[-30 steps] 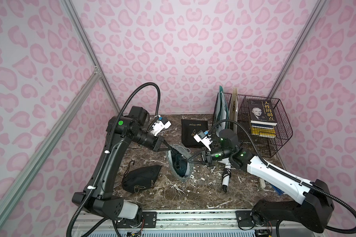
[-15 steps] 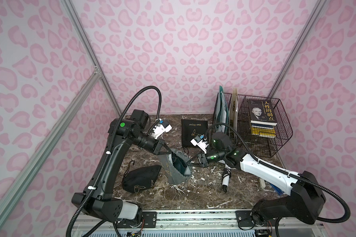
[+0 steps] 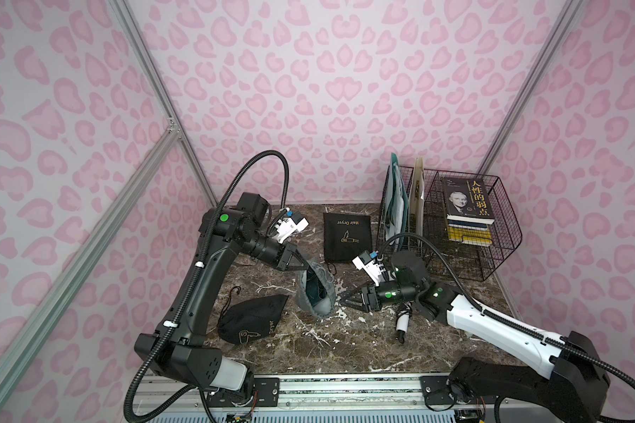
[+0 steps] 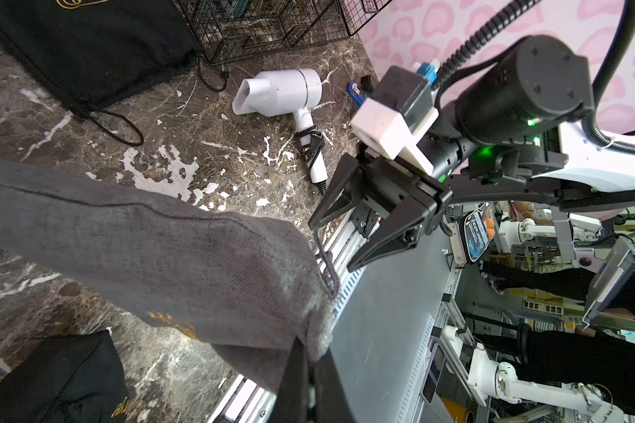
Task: Pack away hair dryers
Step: Adjust the drawstring bag, then place the drawstring bag at the center of the board.
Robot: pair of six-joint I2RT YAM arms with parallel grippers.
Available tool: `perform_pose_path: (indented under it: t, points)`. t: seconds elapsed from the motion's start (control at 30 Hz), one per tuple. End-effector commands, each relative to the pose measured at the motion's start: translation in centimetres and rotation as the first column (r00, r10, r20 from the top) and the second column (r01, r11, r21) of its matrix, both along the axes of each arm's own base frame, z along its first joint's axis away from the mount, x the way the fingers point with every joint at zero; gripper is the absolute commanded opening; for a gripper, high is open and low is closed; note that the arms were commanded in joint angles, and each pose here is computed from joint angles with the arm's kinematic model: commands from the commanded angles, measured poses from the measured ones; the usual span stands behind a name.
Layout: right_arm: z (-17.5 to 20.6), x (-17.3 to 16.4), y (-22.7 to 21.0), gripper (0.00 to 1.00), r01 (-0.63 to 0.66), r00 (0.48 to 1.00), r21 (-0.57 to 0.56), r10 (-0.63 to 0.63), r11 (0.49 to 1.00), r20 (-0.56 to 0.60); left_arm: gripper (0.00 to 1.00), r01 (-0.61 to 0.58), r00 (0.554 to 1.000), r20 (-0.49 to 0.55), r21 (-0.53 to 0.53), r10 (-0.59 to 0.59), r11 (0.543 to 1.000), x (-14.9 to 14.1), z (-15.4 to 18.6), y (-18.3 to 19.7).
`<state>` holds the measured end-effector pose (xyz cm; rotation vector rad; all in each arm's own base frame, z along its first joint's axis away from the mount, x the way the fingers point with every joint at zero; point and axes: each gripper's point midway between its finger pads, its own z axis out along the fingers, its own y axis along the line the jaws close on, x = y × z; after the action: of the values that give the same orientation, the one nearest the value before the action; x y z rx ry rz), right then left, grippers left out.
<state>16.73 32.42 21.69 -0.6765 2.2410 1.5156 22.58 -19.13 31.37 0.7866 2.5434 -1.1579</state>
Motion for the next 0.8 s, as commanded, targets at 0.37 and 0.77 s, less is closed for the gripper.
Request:
perform_pose_path:
  t: [0.37, 0.77]
  points:
    - [0.4, -1.2, 2.0, 0.62, 0.300, 0.953, 0.056, -0.297, 0.952, -0.061, 0.01, -0.004, 1.000, -0.009, -0.085, 0.004, 0.996, 0.0, 0.7, -0.9]
    - [-0.4, 0.0, 2.6, 0.62, 0.376, 0.924, 0.040, -0.371, 0.926, -0.086, 0.02, -0.002, 1.000, 0.002, -0.104, 0.003, 0.995, -0.1, 1.2, -1.1]
